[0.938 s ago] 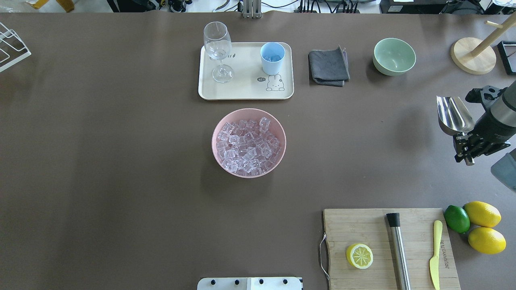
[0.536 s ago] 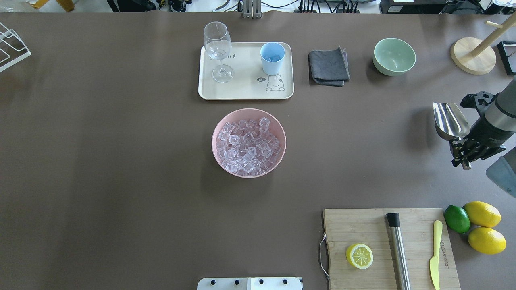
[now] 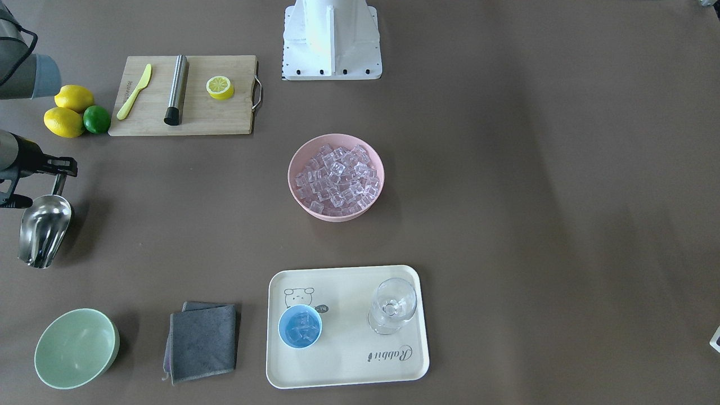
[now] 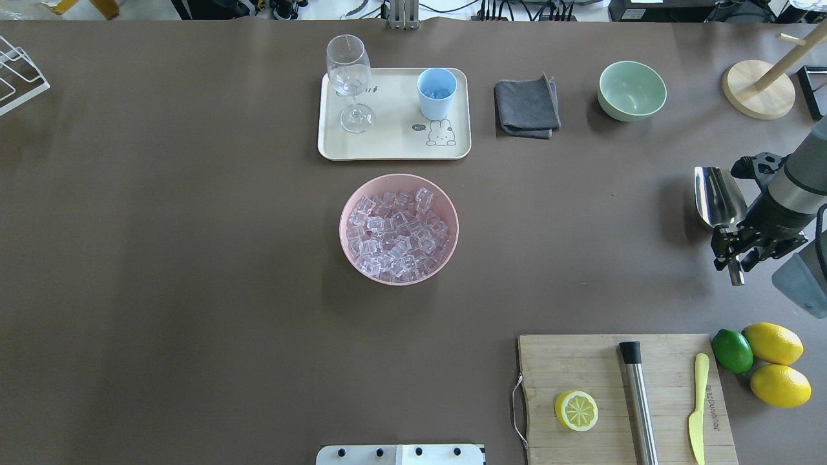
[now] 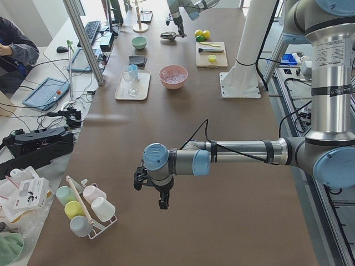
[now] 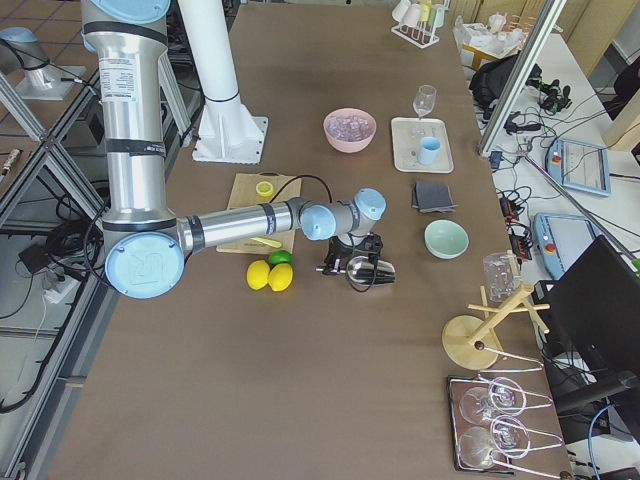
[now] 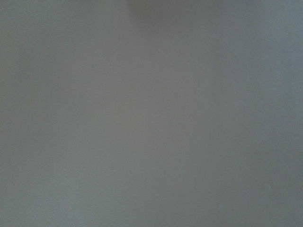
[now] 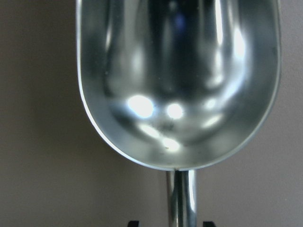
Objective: Put ice in cup with scoop
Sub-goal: 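Lower the scoop onto the table and open the right gripper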
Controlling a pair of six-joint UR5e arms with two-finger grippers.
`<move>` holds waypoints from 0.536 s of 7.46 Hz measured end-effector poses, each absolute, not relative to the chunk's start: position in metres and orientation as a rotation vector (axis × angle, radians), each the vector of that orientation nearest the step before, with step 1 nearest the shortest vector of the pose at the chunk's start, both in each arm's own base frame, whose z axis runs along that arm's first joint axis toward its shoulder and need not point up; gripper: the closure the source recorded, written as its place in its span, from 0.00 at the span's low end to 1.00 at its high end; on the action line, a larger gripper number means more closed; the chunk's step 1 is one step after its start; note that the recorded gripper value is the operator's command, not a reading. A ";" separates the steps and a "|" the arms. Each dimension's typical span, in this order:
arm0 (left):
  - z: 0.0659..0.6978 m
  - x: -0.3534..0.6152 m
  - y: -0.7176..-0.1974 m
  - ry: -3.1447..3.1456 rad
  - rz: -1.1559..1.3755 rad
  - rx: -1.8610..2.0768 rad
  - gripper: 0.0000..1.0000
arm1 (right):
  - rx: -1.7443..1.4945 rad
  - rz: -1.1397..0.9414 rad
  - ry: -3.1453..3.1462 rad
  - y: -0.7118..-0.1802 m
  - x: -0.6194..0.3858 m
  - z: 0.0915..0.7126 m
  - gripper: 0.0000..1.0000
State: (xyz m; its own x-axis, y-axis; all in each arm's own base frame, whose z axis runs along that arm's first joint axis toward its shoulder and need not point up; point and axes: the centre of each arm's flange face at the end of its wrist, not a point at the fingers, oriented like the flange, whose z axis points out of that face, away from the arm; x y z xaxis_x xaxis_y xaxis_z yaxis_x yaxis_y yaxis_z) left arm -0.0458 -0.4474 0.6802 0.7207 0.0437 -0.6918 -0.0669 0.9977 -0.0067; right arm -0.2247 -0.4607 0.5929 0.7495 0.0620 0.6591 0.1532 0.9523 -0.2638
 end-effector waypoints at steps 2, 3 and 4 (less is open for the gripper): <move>0.681 -0.046 -0.447 0.764 0.060 -0.033 0.02 | -0.301 -0.058 -0.732 -0.466 -0.229 0.586 0.00; 0.682 -0.046 -0.447 0.764 0.060 -0.035 0.02 | -0.282 -0.065 -0.738 -0.469 -0.228 0.577 0.00; 0.681 -0.046 -0.448 0.764 0.061 -0.034 0.02 | -0.238 -0.062 -0.742 -0.473 -0.222 0.559 0.00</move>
